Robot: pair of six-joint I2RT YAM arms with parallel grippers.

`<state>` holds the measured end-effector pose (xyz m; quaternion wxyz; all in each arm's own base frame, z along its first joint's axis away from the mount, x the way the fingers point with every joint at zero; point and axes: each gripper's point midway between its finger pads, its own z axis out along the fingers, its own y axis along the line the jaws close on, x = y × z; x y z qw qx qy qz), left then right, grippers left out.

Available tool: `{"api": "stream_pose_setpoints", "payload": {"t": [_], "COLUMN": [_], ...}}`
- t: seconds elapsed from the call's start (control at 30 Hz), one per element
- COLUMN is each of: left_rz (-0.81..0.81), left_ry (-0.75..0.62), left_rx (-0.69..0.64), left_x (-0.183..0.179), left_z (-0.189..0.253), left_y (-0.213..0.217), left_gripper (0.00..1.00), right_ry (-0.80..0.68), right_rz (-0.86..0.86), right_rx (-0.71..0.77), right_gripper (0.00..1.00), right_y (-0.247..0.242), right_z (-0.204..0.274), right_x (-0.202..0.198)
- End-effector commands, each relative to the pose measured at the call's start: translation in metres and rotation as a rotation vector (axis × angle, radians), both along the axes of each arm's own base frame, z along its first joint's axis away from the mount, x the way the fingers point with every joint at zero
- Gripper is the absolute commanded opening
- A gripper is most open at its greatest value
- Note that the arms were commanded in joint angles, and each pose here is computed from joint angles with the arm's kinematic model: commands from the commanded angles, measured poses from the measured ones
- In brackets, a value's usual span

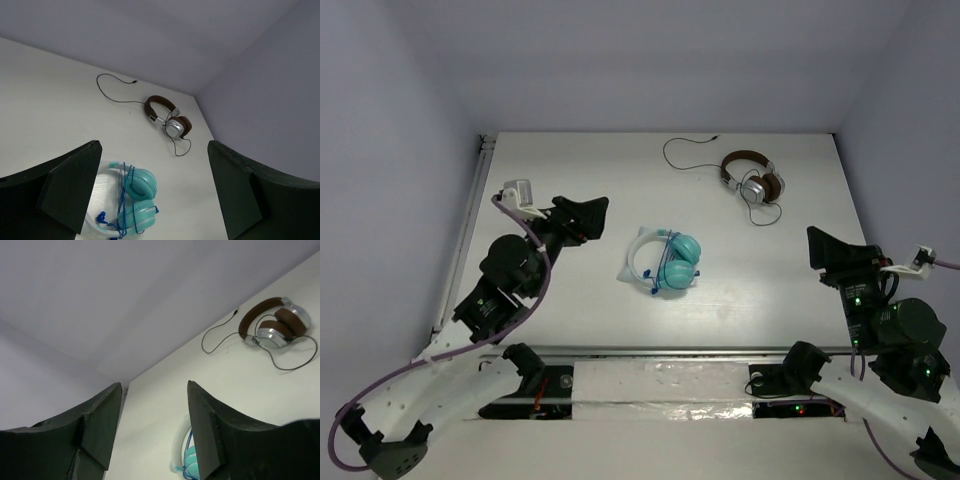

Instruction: Wrap the headphones

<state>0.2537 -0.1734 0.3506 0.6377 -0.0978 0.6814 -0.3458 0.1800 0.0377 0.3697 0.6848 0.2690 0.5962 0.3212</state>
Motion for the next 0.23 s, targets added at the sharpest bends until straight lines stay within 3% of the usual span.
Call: {"api": "stream_pose_setpoints", "payload": {"t": [0.0,0.07,0.13,0.2], "left_rz": [-0.009,-0.011,-0.024,-0.029], "left_ry": [0.004,0.005,0.025,0.034], "left_rx": [0.046,0.060,0.075,0.070], "left_x": [-0.0064,-0.0079,-0.0074,-0.0076], "left_z": [-0.0077,-0.0109,-0.0173,-0.0149], "left_y": [0.0051,0.0062,0.0027,0.0013], "left_gripper": [0.86,0.85,0.85,0.89], "right_ry": [-0.002,0.013,0.039,0.053], "right_rz": [-0.029,-0.032,-0.036,-0.036], "right_rx": [0.004,-0.003,-0.028,-0.034], "right_gripper": [0.62,0.70,0.99,1.00], "right_y": [-0.0135,-0.0119,-0.0080,-0.0062], "right_z": [0.0067,0.0045,0.0005,0.0024], "right_x": [-0.0062,-0.0043,-0.0004,0.0012]}}
